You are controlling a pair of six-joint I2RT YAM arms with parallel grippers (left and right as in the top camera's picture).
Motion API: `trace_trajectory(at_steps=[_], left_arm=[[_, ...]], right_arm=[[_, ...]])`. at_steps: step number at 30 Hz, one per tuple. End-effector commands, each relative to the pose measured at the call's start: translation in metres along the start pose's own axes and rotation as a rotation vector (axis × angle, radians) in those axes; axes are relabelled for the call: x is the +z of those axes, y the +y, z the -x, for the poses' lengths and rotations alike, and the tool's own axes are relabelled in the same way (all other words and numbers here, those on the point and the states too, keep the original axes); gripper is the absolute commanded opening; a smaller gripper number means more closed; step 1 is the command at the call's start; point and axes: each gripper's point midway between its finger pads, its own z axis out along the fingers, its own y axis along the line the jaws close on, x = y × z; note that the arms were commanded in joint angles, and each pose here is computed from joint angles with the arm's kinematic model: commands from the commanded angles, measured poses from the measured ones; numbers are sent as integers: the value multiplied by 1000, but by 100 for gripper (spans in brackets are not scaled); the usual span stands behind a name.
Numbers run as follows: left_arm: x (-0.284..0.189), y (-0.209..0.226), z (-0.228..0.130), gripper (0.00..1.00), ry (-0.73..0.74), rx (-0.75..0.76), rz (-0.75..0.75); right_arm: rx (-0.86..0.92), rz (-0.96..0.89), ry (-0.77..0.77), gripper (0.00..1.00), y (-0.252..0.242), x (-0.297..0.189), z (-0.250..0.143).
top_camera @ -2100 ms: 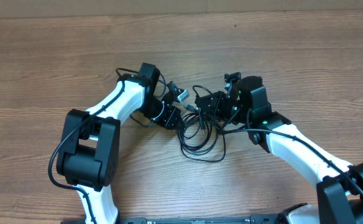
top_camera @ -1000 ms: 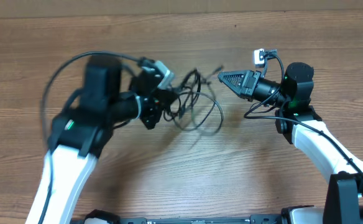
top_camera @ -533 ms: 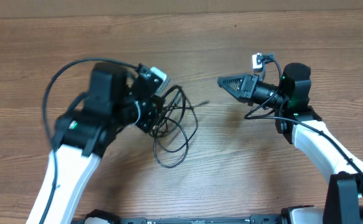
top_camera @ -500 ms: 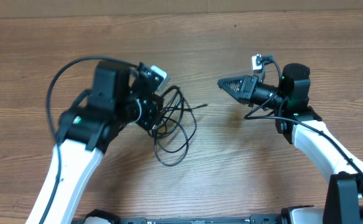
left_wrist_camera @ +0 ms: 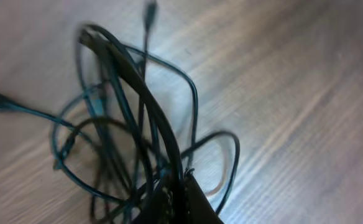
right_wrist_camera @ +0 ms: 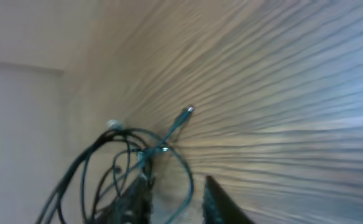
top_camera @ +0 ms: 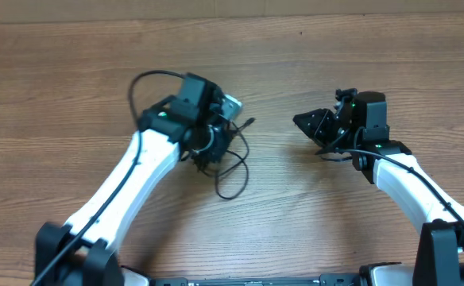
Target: Untangle cables
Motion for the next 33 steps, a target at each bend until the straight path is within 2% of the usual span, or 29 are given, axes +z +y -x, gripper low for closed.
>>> trace_trajectory(at_steps=[1,2,3,5,15,17,18,20,21,22,25,28,30,33], left_arm=[[24,-5,-9,4,70,9,-60],[33,2,-14,4,102,-29,-30],[40,7,-18,4,128,-58,-10],[47,9,-22,4,153,-68,-10],[53,8,-29,9,185,-108,-14],[56,7,-34,15,201,-107,-16],[58,6,-36,19,208,-106,-17],[61,4,-41,36,230,-106,-20],[61,3,-43,60,239,-113,-20],[60,3,-44,68,247,-136,-18],[44,1,-36,70,245,-165,-10],[11,3,-15,66,210,-195,33],[-10,5,-1,62,177,-217,68],[-35,3,19,48,119,-254,83]], right_arm=[[-30,-80,-92,56,-8,-8,18],[-25,-87,-86,65,-10,-8,16],[-20,-93,-79,83,-12,-8,14],[-15,-100,-71,100,-13,-8,13],[-8,-107,-62,100,-15,-8,10],[-8,-107,-62,100,-15,-8,10],[-8,-108,-62,100,-15,-8,10],[-8,-108,-62,100,-15,-8,10],[-8,-108,-62,100,-15,-8,10],[-8,-108,-62,100,-15,-8,10],[-8,-108,-62,100,-15,-8,10],[-8,-108,-62,100,-15,-8,10],[-8,-108,-62,100,-15,-8,10],[-8,-107,-62,100,-15,-8,10]])
